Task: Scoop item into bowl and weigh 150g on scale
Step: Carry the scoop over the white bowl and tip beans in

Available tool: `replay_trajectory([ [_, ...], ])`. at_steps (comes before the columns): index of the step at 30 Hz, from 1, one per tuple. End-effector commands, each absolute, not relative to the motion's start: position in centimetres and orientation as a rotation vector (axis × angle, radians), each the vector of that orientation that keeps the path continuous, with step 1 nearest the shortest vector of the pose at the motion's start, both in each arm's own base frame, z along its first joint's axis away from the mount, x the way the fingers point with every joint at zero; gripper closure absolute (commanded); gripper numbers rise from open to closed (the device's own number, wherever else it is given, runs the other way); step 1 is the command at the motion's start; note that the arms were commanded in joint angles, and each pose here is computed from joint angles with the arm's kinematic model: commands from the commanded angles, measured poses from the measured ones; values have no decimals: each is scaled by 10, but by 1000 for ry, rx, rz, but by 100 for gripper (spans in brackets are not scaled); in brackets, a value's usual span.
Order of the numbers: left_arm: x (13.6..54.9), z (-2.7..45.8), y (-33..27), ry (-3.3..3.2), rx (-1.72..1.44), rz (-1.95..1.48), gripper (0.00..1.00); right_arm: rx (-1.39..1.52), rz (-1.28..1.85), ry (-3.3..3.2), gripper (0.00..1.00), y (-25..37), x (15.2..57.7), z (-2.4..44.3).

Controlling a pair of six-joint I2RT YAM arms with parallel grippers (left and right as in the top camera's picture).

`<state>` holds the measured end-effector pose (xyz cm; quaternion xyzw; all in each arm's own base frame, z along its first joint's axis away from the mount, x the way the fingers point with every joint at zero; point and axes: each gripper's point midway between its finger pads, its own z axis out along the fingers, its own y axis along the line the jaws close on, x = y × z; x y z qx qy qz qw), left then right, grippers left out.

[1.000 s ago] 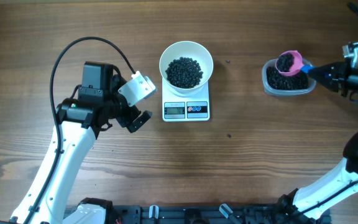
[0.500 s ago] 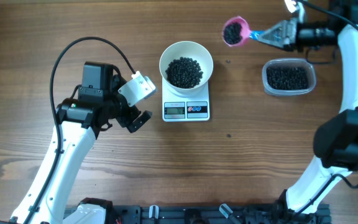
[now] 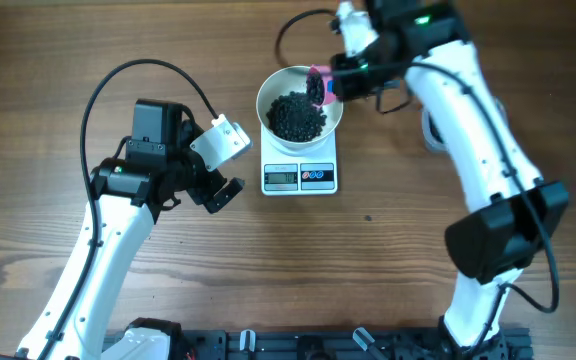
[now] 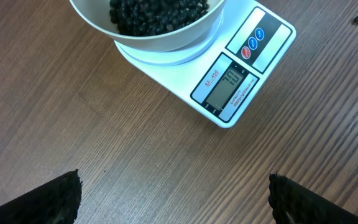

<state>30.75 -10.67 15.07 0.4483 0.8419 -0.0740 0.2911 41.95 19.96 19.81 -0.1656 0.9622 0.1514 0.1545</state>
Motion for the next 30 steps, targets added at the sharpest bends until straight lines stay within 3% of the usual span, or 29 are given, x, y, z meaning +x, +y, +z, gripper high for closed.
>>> replay_trajectory([
  [1,305,148,-108,2236,1216,-216,0,-469,-56,2657,96,190,437,202],
  [8,305,148,-108,2236,1216,-217,0,-637,-172,2530,96,218,437,212],
  [19,305,148,-108,2236,1216,-216,0,-654,-155,2536,96,225,432,211],
  [30,305,148,-108,2236,1216,-216,0,-581,127,2518,96,216,435,242],
])
